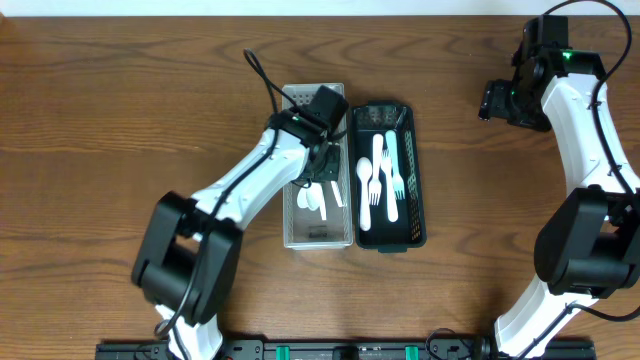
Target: Pack container
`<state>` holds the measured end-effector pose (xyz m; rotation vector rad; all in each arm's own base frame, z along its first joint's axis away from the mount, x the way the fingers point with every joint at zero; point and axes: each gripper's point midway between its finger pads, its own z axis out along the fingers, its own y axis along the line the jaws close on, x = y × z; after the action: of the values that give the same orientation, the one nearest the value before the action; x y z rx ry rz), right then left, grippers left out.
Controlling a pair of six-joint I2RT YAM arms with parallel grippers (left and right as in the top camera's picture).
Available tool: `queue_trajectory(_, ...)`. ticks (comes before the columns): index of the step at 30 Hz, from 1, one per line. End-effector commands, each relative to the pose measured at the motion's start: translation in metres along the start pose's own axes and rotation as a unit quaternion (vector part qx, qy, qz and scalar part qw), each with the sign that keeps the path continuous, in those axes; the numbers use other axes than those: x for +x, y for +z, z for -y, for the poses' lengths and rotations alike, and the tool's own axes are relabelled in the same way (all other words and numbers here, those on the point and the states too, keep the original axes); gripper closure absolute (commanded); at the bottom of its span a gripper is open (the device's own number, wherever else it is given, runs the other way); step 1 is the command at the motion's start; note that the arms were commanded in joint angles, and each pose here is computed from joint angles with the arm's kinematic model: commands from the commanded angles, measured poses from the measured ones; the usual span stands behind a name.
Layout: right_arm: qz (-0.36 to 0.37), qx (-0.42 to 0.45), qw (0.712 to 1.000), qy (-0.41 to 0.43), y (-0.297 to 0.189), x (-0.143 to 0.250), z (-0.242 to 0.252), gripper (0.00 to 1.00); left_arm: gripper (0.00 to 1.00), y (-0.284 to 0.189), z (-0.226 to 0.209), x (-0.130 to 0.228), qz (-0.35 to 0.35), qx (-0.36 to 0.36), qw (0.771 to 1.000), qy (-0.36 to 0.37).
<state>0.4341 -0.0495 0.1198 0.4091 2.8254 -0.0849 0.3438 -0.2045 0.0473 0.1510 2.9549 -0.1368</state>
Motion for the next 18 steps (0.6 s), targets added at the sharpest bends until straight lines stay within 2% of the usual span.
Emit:
queue_trajectory(1, -0.007, 0.001, 1.000, -0.002, 0.005, 0.001, 0.005, 0.23, 0.83, 0.003, -0.002, -0.001, -0.001, -0.005, 1.000, 0.001)
queue_trajectory(2, -0.007, 0.001, 1.000, -0.002, 0.005, 0.001, 0.005, 0.23, 0.67, 0.003, -0.002, -0.001, 0.000, -0.004, 1.000, 0.007)
queue_trajectory(4, -0.005, 0.001, 1.000, -0.002, 0.005, 0.000, 0.005, 0.23, 0.51, 0.000, -0.002, -0.004, 0.006, -0.002, 1.000, 0.023)
queue_trajectory(5, -0.004, 0.001, 1.000, -0.002, 0.005, 0.000, 0.005, 0.23, 0.46, -0.002, -0.001, -0.005, 0.011, 0.000, 0.999, 0.034)
queue_trajectory(8, 0.011, -0.002, 1.000, -0.010, 0.002, -0.007, 0.004, 0.22, 0.41, -0.011, -0.001, -0.013, 0.028, -0.005, 0.997, 0.071)
queue_trajectory(13, 0.108, -0.017, 0.994, -0.013, -0.024, -0.048, -0.002, 0.18, 0.21, -0.058, -0.004, -0.042, 0.102, -0.014, 0.992, 0.068)
queue_trajectory(15, 0.160, -0.026, 0.987, -0.020, -0.038, -0.069, -0.007, 0.11, 0.15, -0.086, -0.015, -0.056, 0.144, -0.024, 0.988, 0.054)
queue_trajectory(17, 0.208, -0.032, 0.977, -0.033, -0.051, -0.089, -0.014, 0.01, 0.07, -0.117, -0.035, -0.071, 0.194, -0.042, 0.980, 0.029)
queue_trajectory(18, 0.221, -0.034, 0.974, -0.036, -0.054, -0.095, -0.016, 0.01, 0.05, -0.128, -0.046, -0.076, 0.211, -0.050, 0.976, 0.017)
